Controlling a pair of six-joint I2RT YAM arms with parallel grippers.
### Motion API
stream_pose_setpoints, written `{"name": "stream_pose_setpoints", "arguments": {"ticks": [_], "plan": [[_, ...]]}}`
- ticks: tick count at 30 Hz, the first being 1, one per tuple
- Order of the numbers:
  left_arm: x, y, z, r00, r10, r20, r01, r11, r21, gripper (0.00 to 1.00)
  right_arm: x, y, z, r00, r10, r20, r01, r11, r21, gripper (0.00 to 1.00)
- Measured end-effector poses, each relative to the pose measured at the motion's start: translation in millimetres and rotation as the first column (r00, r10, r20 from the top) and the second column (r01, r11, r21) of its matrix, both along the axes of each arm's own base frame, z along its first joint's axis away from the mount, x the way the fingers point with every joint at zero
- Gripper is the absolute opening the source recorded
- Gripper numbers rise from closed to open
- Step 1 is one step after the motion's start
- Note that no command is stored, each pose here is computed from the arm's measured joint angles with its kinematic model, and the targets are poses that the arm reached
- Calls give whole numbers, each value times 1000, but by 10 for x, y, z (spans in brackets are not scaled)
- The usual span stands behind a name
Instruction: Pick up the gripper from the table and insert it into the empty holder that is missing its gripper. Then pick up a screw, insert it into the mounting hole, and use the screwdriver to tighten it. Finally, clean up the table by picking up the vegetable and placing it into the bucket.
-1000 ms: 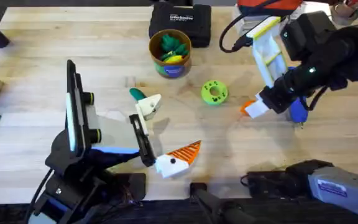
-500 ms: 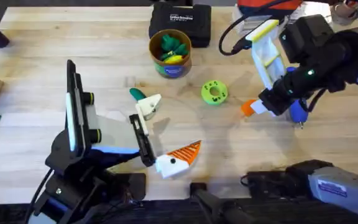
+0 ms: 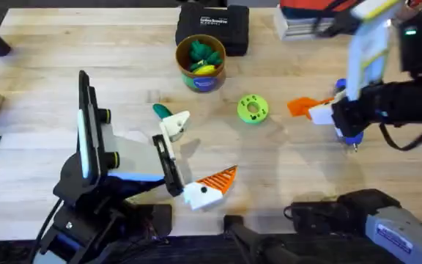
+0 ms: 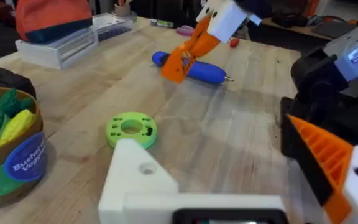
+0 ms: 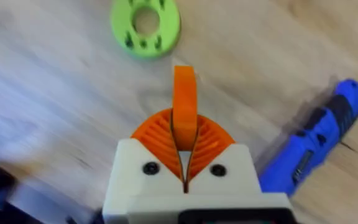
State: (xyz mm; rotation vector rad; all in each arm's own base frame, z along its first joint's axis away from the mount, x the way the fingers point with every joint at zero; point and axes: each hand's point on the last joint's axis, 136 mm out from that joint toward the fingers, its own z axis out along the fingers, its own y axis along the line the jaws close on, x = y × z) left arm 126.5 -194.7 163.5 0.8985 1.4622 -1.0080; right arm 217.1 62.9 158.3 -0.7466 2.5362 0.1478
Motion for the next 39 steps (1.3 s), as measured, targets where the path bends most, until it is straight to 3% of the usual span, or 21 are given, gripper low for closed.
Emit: {"name": "stream_pose_setpoints", "arguments": {"ticks": [4,6,10,14,19,26,31,39], "plan": [[0,0,0,1000,0,0,0,1000,0,985,91,225,234,994,-40,101,13,967,253,15],[0,0,0,1000,0,0,0,1000,0,985,120,430,262,995,-33,98,-9,914,406,15],[0,0,0,1000,0,0,0,1000,0,985,38,792,119,998,17,-57,22,772,635,15],[0,0,0,1000,0,0,0,1000,0,985,-171,1104,0,959,150,-238,86,648,757,15],[0,0,0,1000,0,0,0,1000,0,985,-298,1383,46,882,343,-323,111,516,849,15],[0,0,0,1000,0,0,0,1000,0,985,-248,1600,-9,765,520,-381,193,379,905,14],[0,0,0,1000,0,0,0,1000,0,985,-241,1662,-55,679,572,-460,300,355,885,14],[0,0,0,1000,0,0,0,1000,0,985,-256,1747,51,629,611,-481,326,354,877,14]]}}
